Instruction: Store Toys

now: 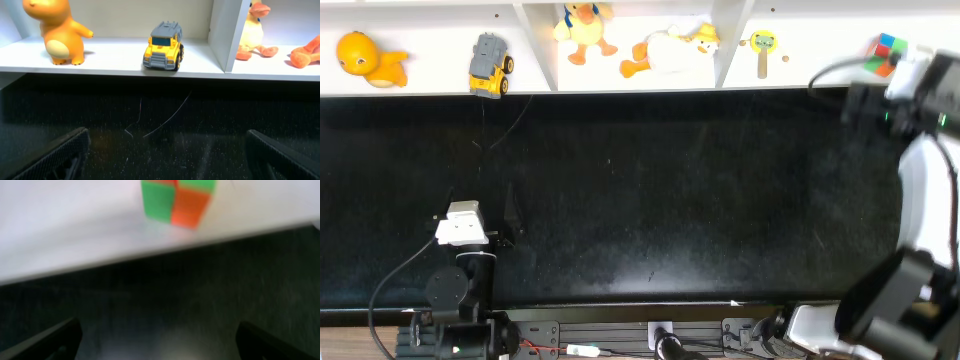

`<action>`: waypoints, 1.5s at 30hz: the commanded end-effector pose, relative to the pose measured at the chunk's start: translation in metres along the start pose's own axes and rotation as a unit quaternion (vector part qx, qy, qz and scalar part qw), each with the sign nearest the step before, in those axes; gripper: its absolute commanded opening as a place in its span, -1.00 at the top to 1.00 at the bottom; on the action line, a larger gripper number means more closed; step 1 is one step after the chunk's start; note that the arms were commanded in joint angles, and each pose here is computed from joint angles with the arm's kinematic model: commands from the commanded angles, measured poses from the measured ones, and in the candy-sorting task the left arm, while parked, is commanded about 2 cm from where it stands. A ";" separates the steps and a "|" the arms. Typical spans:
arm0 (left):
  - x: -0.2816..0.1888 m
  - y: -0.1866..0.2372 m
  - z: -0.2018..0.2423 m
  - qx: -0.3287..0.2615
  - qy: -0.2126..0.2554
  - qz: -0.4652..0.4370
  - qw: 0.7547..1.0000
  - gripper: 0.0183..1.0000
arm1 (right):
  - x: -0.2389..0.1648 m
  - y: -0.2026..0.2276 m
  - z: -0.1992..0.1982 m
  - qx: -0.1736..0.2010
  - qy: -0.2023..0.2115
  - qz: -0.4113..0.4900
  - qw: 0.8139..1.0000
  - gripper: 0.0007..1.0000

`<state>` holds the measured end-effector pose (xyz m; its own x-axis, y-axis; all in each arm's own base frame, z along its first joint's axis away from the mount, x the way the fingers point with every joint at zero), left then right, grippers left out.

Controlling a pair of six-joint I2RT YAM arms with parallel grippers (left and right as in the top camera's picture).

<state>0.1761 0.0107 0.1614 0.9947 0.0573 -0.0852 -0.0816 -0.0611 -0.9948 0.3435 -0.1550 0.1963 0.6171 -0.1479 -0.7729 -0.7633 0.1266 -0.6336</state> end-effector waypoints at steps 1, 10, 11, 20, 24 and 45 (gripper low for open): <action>0.000 0.000 -0.001 -0.005 0.002 -0.003 1.000 -1.00 | 0.006 0.043 -0.003 -0.010 0.045 0.034 0.998 -1.00; 0.000 0.000 -0.001 -0.005 0.002 -0.003 1.000 -1.00 | -0.003 0.037 0.099 -0.112 0.047 0.007 0.993 -1.00; 0.000 0.000 -0.001 -0.005 0.003 -0.003 1.000 -1.00 | -0.009 0.042 0.107 -0.103 0.039 -0.003 0.994 -1.00; 0.000 0.000 -0.001 -0.005 0.002 -0.003 1.000 -1.00 | -0.059 0.130 0.126 -0.080 -0.027 -0.109 0.990 -0.99; 0.000 0.000 -0.001 -0.005 0.002 -0.003 1.000 -1.00 | -0.068 0.162 0.118 -0.077 -0.019 -0.147 0.986 -1.00; 0.000 0.000 -0.001 -0.005 0.002 -0.003 1.000 -1.00 | -0.111 0.158 0.117 -0.045 -0.068 -0.433 0.898 -0.99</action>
<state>0.1761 0.0107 0.1615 0.9947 0.0573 -0.0848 -0.0812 -0.0615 -0.9948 0.1773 -0.0045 0.1749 0.9985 -0.0467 -0.0286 -0.0315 -0.0620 -0.9976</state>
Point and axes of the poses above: each gripper's point midway between its finger pads, its own x axis out along the fingers, its own z axis along the line the jaws close on, y = z × x, the point moved 7 cm from there along -x, back along the fingers, and after that the axes turned 2 degrees about -x, right-handed, at the moved point
